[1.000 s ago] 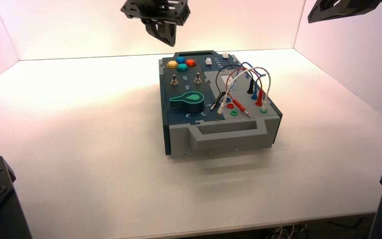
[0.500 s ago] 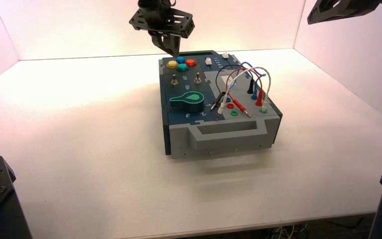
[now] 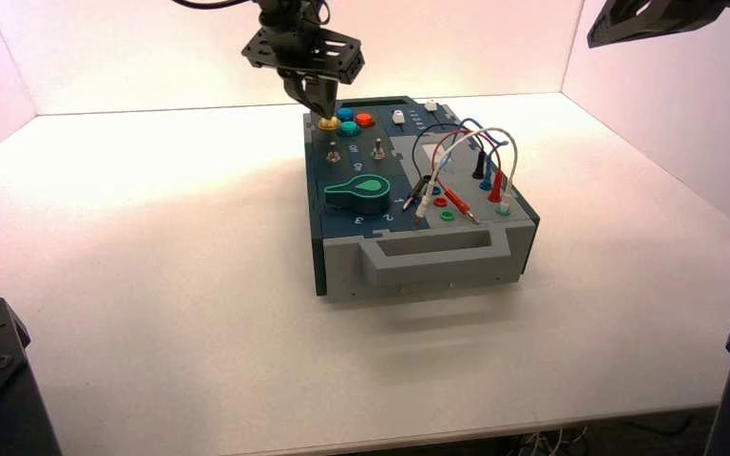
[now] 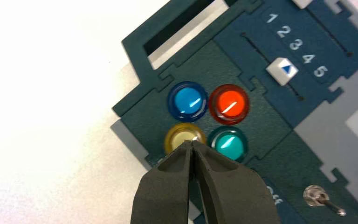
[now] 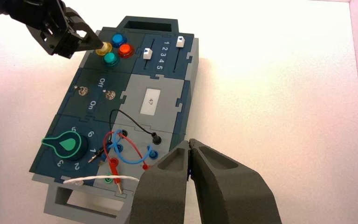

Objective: Push the yellow button with the right gripper.

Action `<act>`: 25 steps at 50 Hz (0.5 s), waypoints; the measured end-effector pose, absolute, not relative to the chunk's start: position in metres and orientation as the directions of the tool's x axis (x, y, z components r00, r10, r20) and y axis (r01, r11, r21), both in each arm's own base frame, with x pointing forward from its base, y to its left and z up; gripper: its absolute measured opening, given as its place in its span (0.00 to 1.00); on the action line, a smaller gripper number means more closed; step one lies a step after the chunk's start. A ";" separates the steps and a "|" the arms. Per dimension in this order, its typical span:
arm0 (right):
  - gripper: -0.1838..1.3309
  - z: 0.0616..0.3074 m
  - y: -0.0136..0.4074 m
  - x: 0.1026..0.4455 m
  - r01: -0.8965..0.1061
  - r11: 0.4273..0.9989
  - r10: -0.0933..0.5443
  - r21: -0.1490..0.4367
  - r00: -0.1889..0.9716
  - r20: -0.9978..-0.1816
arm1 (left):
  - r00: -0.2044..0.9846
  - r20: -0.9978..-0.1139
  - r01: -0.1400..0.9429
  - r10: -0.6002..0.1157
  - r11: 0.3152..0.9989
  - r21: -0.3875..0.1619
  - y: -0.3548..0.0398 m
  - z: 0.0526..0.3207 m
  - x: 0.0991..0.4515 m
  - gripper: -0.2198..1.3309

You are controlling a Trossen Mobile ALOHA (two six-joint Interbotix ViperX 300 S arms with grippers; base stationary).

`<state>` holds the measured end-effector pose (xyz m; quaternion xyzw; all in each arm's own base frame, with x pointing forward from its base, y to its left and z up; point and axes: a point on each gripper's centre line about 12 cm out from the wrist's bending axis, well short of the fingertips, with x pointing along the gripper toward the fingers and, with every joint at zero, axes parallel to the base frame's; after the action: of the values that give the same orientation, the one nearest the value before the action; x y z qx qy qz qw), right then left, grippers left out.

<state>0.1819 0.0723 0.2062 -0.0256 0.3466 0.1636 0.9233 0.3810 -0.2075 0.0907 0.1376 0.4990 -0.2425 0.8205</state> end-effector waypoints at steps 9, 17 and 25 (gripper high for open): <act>0.03 0.206 0.072 0.182 -0.320 0.945 0.284 0.066 0.705 -0.650 | 0.380 -0.889 0.537 -0.255 0.844 -0.012 -0.205 0.087 0.383 0.04; 0.03 0.206 0.072 0.182 -0.318 0.946 0.283 0.066 0.706 -0.650 | 0.380 -0.889 0.537 -0.255 0.844 -0.012 -0.206 0.086 0.385 0.04; 0.03 0.206 0.072 0.182 -0.318 0.946 0.283 0.066 0.706 -0.650 | 0.380 -0.889 0.537 -0.254 0.844 -0.012 -0.206 0.085 0.386 0.04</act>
<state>0.1819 0.0719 0.2060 -0.0255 0.3474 0.1628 0.9231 0.3862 -0.2064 0.0853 0.1408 0.5015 -0.2414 0.8188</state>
